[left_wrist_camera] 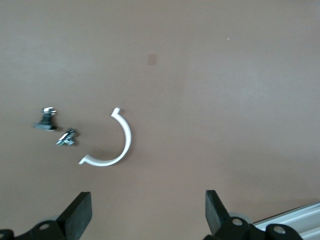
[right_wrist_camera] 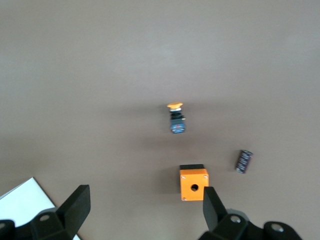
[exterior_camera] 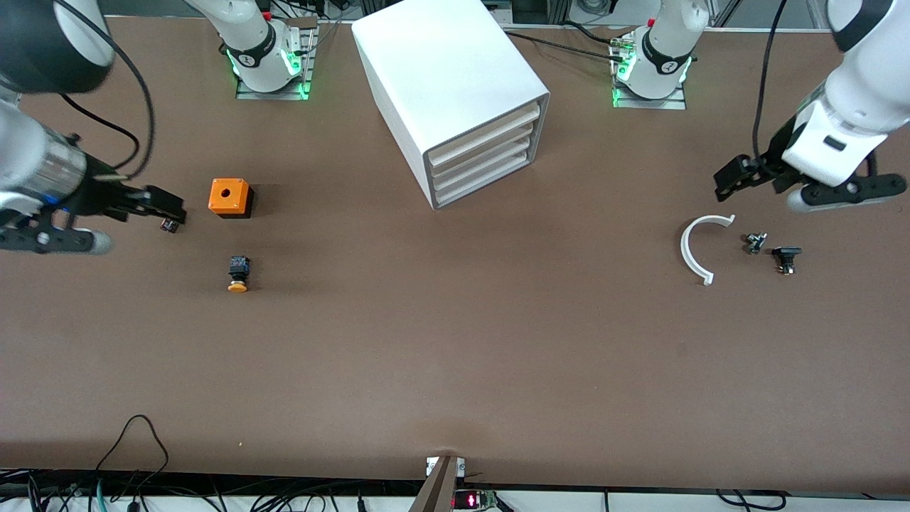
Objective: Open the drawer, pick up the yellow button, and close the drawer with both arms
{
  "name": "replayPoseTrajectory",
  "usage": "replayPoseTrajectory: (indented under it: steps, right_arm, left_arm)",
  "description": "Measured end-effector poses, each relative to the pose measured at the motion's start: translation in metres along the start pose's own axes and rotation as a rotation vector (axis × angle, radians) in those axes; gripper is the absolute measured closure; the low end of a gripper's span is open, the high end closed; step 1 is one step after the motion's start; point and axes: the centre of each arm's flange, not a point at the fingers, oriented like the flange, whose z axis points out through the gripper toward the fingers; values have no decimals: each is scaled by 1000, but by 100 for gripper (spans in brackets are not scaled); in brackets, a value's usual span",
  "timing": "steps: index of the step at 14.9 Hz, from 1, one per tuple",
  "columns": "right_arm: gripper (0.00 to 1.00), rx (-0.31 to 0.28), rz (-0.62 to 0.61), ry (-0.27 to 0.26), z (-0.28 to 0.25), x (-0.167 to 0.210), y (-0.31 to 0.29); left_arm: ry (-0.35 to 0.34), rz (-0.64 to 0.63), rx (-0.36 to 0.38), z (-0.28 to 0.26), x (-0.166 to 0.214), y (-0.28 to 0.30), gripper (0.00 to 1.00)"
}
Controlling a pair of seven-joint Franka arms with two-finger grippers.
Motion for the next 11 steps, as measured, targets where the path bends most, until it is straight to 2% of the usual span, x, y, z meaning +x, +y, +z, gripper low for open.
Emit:
replayPoseTrajectory:
  steps: [2, 7, 11]
  right_arm:
    - [0, -36, 32, 29, -17, -6, 23]
    - [0, -51, 65, 6, -37, -28, 49]
    - [0, -48, -43, -26, -28, -40, 64]
  left_arm:
    - [-15, -2, 10, -1, -2, -2, 0]
    - [-77, -26, 16, 9, -2, -14, 0]
    - [-100, -30, 12, 10, -4, -16, 0]
